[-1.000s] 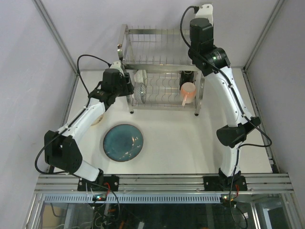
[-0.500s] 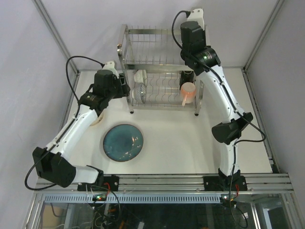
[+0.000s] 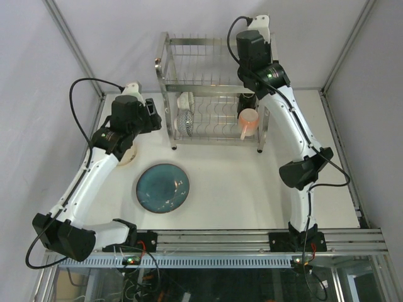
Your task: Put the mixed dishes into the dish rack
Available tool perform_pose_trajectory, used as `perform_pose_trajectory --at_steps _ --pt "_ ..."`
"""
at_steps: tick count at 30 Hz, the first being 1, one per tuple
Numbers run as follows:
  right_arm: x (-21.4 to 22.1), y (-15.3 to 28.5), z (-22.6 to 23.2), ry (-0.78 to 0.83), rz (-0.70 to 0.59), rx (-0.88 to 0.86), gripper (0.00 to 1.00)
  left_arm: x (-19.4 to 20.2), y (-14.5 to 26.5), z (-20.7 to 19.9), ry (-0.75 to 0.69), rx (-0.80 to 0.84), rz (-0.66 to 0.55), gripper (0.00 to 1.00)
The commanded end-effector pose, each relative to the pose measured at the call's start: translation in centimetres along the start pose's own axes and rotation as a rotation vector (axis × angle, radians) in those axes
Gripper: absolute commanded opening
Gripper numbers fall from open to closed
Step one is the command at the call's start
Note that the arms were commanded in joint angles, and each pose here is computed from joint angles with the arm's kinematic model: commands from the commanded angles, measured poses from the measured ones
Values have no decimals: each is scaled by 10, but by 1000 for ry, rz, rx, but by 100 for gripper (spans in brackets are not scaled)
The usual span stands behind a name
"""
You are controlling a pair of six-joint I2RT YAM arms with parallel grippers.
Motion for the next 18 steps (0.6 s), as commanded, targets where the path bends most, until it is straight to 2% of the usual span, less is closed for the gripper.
perform_pose_trajectory --at_steps 1,8,13,18 --pt "-3 7 3 -46 -7 -22 14 -10 11 7 19 -38 -38 65" --pt "-1 9 0 -55 -3 -31 14 -6 12 11 32 -50 -32 65" --pt "-7 18 -16 -76 -24 -24 30 2 10 23 54 -112 -15 65" --pt "-9 25 -35 -105 -46 -24 39 20 5 47 161 -170 9 67"
Point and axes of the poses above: each gripper's point midway between its finger pads, its own y axis back along the fingers, its own z axis along the line the jaws close on, x = y × z, the point moved 6 cm from there along y, back along the fingers, and after that the axes turned 10 degrees about y, right-handed, at the moved point
